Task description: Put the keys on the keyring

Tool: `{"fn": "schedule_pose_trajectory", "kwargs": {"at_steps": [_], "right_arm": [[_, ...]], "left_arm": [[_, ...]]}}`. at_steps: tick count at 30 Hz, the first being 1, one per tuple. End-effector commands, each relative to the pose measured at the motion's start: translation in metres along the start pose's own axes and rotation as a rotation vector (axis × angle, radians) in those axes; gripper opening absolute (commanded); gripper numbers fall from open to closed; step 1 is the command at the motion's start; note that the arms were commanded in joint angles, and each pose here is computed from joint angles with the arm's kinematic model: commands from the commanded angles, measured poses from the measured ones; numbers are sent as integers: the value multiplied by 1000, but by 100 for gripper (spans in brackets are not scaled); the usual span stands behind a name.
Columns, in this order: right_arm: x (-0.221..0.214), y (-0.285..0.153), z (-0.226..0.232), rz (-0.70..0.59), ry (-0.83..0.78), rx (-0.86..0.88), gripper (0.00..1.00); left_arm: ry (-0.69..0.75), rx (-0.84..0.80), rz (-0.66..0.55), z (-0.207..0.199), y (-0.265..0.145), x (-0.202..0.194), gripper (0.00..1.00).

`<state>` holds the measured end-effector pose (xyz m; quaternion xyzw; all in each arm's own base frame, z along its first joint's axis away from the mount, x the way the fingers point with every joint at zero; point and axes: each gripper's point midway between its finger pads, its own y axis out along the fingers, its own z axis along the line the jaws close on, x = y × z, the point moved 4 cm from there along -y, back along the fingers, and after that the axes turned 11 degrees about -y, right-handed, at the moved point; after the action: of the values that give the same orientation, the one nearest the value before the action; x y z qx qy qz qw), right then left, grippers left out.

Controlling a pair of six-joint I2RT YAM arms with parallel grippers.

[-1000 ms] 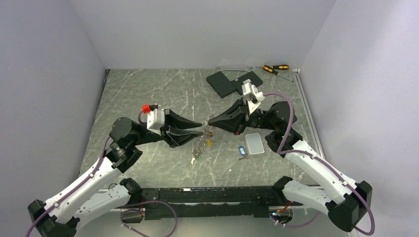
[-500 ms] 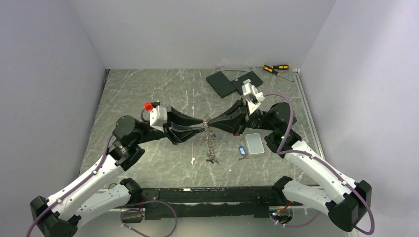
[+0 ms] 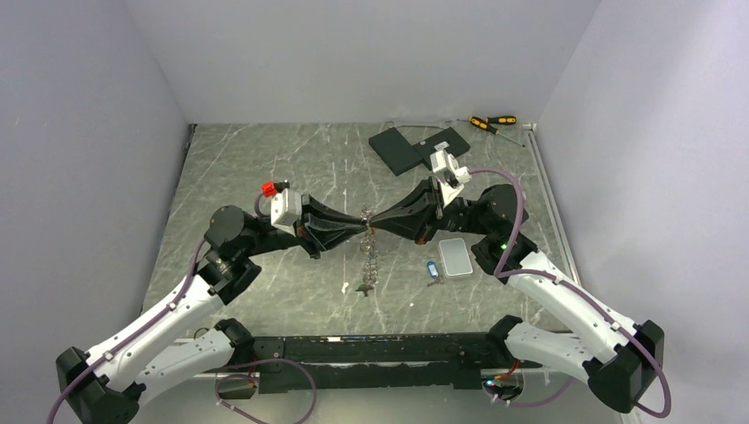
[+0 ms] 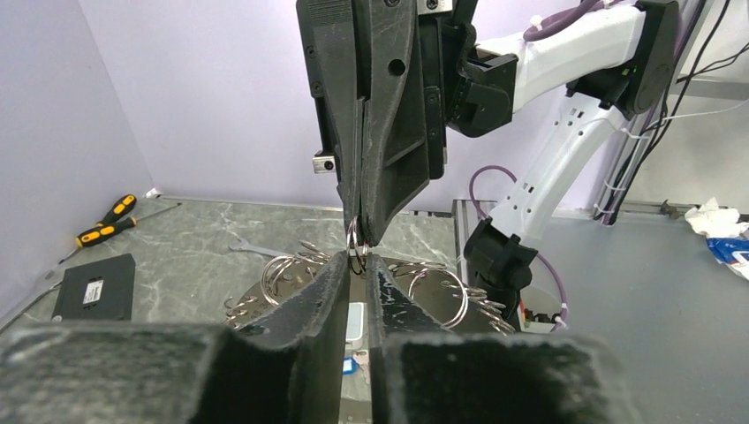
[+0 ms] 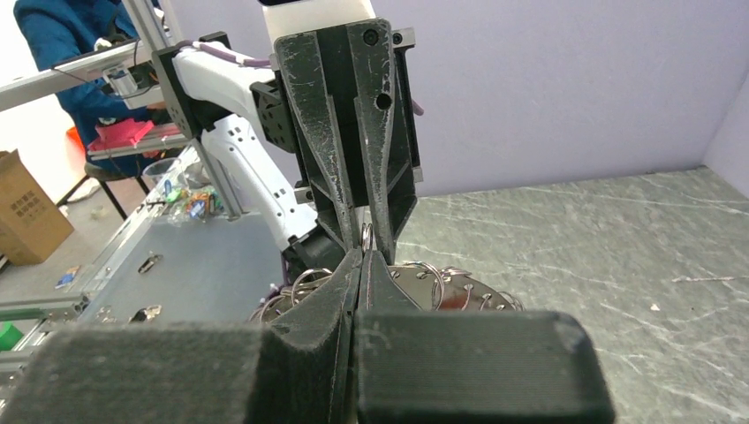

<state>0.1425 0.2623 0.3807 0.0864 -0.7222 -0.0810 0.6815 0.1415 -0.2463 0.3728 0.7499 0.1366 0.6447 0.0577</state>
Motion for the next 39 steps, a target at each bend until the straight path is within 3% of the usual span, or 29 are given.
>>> {"fn": "schedule_pose_trajectory", "kwargs": {"at_steps": [1,4,13,24,30,39], "right_arm": [[19,5,9,-61,-77,43,0],[17,7,10,-57,-76,53,0],[2,5,8,22,-81,44,0],[-14,-8,12,204,-184,99,46],[-23,-13,5,308,-211,77,48],[-29,-6,-2,388,-220,85,43]], "left_arm": [[27,-17,-26,-1,2,5,14],[27,-23,-23,-1,3,5,0],[14,41,102,2,-2,3,0],[33,41,299,0,-11,-5,0],[25,7,390,-1,-12,-10,0],[-29,-48,457,-3,-9,-20,0]]}}
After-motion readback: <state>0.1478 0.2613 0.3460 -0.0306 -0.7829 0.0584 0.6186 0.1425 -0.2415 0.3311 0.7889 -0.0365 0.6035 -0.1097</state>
